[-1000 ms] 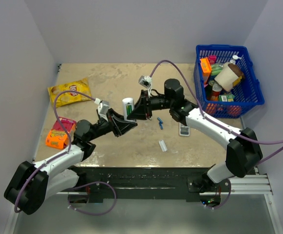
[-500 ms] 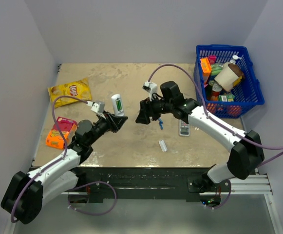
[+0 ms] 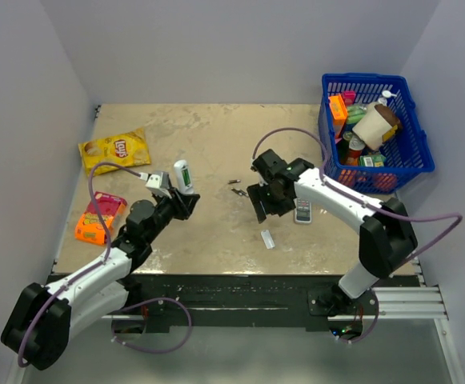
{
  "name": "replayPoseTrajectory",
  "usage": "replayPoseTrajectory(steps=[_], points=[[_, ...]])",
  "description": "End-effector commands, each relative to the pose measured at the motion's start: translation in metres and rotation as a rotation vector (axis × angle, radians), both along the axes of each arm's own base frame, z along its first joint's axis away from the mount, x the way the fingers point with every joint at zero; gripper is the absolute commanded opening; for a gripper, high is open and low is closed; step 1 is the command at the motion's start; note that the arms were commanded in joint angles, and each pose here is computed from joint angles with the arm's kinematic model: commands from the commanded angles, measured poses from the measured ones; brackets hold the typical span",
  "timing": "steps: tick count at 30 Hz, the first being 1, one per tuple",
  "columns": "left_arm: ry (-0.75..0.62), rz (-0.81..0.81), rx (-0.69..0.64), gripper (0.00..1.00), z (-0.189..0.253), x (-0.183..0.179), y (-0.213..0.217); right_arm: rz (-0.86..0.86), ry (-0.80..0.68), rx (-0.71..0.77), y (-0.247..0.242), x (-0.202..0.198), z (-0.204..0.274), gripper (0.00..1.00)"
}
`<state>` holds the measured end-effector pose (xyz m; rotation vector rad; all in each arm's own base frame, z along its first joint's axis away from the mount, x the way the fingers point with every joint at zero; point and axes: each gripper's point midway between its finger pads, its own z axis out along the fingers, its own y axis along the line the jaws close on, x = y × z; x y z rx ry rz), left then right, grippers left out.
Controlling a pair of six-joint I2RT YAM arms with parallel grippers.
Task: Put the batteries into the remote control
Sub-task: Pick up the battery cover at the center of the board.
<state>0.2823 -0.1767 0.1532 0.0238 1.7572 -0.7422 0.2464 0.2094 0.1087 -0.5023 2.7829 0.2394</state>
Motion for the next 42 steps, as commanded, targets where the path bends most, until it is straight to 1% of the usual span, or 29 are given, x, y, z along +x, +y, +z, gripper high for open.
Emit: replayPoseTrajectory(steps=[1, 3, 4, 6, 14, 17, 21, 26, 31, 32, 34, 35, 37, 38, 40, 42], points=[[-0.085, 0.028, -0.012, 0.00, 0.019, 0.005, 0.005, -0.044, 0.050, -0.083, -0.002, -0.014, -0.026, 0.67], [-0.083, 0.027, -0.015, 0.00, 0.019, 0.004, 0.005, -0.032, 0.068, -0.084, 0.004, -0.018, -0.036, 0.66], [-0.085, 0.028, -0.016, 0.00, 0.020, 0.004, 0.005, -0.030, 0.074, -0.087, 0.007, -0.017, -0.044, 0.60], [-0.087, 0.028, -0.015, 0.00, 0.020, 0.004, 0.006, -0.018, 0.076, -0.080, 0.013, -0.018, -0.051, 0.56], [-0.092, 0.028, -0.018, 0.00, 0.022, 0.003, 0.006, -0.030, 0.091, -0.137, 0.010, -0.016, -0.081, 0.52], [-0.094, 0.028, -0.018, 0.00, 0.023, 0.003, 0.006, -0.030, 0.083, -0.155, 0.008, -0.014, -0.084, 0.50], [-0.095, 0.028, -0.016, 0.00, 0.023, 0.003, 0.006, -0.028, 0.088, -0.166, 0.007, -0.013, -0.092, 0.45], [-0.094, 0.024, -0.012, 0.00, 0.022, 0.003, 0.006, -0.031, 0.092, -0.188, 0.003, -0.015, -0.100, 0.44], [-0.094, 0.021, -0.009, 0.00, 0.022, 0.004, 0.005, -0.023, 0.095, -0.212, -0.002, -0.019, -0.103, 0.38], [-0.096, 0.021, -0.009, 0.00, 0.023, 0.004, 0.005, -0.019, 0.090, -0.225, -0.004, -0.019, -0.104, 0.37], [-0.097, 0.018, -0.009, 0.00, 0.023, 0.004, 0.004, -0.016, 0.083, -0.239, -0.006, -0.019, -0.103, 0.29], [-0.093, 0.013, -0.008, 0.00, 0.021, 0.003, 0.004, -0.017, 0.074, -0.241, -0.006, -0.017, -0.101, 0.22], [-0.100, 0.009, -0.012, 0.00, 0.024, 0.004, 0.003, -0.001, 0.047, -0.220, 0.000, -0.012, -0.092, 0.16], [-0.101, 0.001, -0.013, 0.00, 0.025, 0.003, 0.002, -0.001, 0.024, -0.200, 0.005, -0.006, -0.084, 0.10], [-0.113, -0.014, -0.021, 0.00, 0.029, 0.003, -0.001, 0.007, -0.023, -0.162, 0.015, 0.004, -0.066, 0.08], [-0.116, -0.044, -0.034, 0.00, 0.031, 0.000, -0.006, 0.002, -0.108, -0.081, 0.032, 0.021, -0.033, 0.04]])
